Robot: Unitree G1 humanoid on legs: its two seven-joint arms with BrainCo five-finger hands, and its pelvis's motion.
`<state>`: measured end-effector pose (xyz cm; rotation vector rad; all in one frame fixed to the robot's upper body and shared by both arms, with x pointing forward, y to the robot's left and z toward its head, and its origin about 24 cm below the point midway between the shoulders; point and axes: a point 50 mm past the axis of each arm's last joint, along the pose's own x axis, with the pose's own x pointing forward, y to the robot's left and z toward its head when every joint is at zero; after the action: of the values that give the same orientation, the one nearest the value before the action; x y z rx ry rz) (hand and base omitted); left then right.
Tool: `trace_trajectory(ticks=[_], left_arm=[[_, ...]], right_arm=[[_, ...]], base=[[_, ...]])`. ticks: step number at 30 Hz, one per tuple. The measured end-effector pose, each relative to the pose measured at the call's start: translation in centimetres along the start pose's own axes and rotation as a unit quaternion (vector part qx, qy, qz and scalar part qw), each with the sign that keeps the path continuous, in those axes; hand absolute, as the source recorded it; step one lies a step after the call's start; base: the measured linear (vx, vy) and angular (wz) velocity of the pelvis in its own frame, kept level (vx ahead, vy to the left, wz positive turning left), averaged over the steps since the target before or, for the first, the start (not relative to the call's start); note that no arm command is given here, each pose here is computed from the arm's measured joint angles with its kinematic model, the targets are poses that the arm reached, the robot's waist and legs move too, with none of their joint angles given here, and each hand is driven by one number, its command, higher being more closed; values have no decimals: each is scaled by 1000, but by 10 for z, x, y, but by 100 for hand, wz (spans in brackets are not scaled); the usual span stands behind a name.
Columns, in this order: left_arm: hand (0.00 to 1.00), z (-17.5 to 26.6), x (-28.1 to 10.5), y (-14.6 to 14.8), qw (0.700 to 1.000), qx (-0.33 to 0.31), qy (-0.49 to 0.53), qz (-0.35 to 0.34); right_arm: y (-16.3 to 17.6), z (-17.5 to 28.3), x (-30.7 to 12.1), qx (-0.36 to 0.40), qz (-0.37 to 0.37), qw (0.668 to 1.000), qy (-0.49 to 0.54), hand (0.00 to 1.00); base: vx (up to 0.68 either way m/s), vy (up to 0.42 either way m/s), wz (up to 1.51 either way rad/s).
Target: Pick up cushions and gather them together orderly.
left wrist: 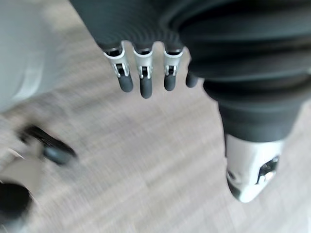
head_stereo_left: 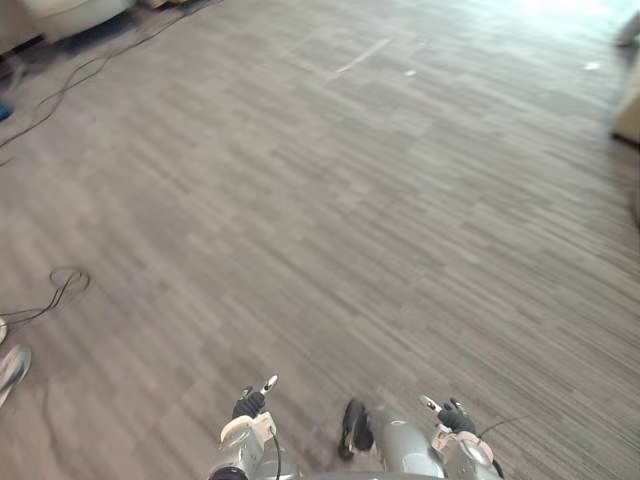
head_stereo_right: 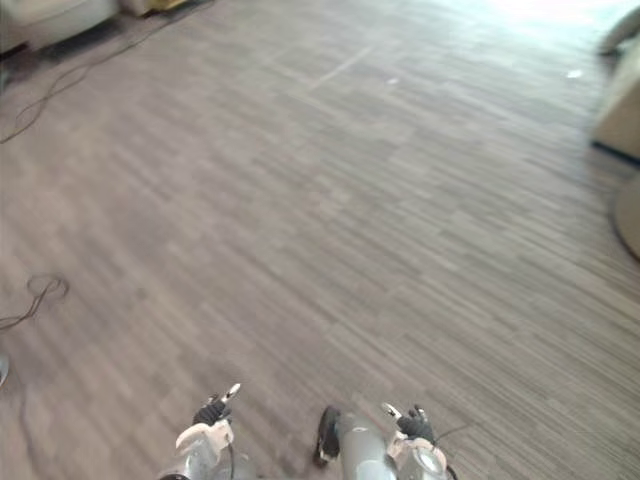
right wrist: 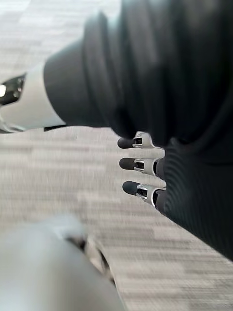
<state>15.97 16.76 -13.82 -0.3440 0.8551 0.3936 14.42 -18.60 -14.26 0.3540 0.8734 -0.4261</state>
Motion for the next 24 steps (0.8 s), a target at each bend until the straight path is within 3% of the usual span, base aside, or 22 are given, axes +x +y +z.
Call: trace_trajectory(ticks=[7,11,16,24], left_arm=[[0,2,-1,2,1000,-4,-13,4],[0,1,-1,18,1000,7,-10,22],[0,-13,-1,14,999,32,27,17],[0,-23,-2,7,996,72,52,-7]], right_arm=[[1,-7,-1,-3,0,1000,12,0],[5,-30,-7,-4,4,999,52,0],[4,-12,-3,-14,13,1000,18,0],[-10,-7,-1,-4,-6,1000,13,0]], base=[[554,289,-91],[621,385,-75],[569,349,-56],[505,45,18]])
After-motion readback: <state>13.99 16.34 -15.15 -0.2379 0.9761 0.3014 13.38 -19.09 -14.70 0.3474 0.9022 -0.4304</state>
